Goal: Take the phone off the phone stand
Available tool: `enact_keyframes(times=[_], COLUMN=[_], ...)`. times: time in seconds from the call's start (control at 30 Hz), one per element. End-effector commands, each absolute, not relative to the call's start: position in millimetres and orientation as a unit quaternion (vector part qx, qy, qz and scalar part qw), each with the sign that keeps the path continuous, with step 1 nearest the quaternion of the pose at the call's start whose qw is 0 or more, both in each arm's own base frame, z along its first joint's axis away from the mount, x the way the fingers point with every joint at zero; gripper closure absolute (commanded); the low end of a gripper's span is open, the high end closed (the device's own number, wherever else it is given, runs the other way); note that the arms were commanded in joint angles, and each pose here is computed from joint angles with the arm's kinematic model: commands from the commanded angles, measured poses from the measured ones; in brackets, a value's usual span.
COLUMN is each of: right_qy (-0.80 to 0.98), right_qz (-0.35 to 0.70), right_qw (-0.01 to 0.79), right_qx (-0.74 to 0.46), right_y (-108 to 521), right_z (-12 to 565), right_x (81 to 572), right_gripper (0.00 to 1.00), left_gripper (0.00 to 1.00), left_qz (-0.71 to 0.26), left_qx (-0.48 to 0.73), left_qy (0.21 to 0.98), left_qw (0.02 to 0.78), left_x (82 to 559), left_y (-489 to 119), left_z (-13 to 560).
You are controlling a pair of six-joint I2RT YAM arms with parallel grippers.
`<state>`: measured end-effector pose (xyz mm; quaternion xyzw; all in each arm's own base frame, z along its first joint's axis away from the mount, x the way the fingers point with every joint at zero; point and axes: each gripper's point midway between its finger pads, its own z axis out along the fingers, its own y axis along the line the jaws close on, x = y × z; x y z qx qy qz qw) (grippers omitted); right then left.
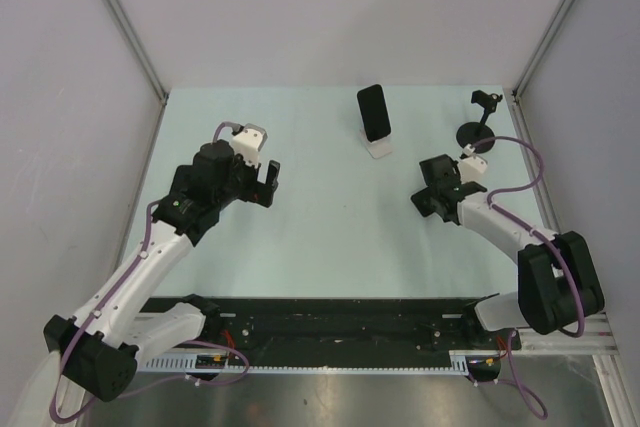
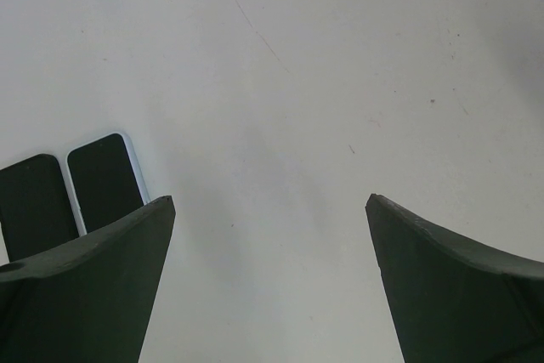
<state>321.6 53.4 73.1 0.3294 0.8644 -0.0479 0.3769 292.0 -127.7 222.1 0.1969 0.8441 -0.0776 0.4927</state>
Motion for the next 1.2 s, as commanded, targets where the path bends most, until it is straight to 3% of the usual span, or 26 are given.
enact_keyframes(times=[0.0, 0.33, 0.6, 0.83, 1.17], right_qy=[0.863, 0.875, 0.849, 0.849, 0.814], right_qz=[-0.020, -0.079, -0.087, -0.095, -0.123], right_qw=[0.415, 0.457, 0.473, 0.488, 0.493], right_qx=[0.287, 0.136, 0.220, 0.179, 0.281], right_y=[41.1, -36.7, -106.6, -118.7, -148.3], right_z=[106.6, 141.0, 157.1, 160.8, 157.2], right_x=[346.5, 369.3, 365.6, 381.8, 401.3], right_gripper=[1.00, 1.00, 1.00, 1.00, 1.00], left_gripper=[0.00, 0.00, 0.00, 0.00, 0.00], left_qz=[-0.077, -0.065, -0.062, -0.062, -0.059], left_qx=[0.194, 0.199, 0.203, 0.204, 0.203], left_qy=[0.831, 0.826, 0.820, 0.819, 0.818], left_qw=[0.516, 0.523, 0.532, 0.534, 0.534], left_x=[294.2, 292.1, 289.7, 288.9, 289.5], left_y=[-128.5, -127.3, -128.1, -128.4, -127.4], left_z=[234.4, 236.9, 241.4, 241.3, 240.7])
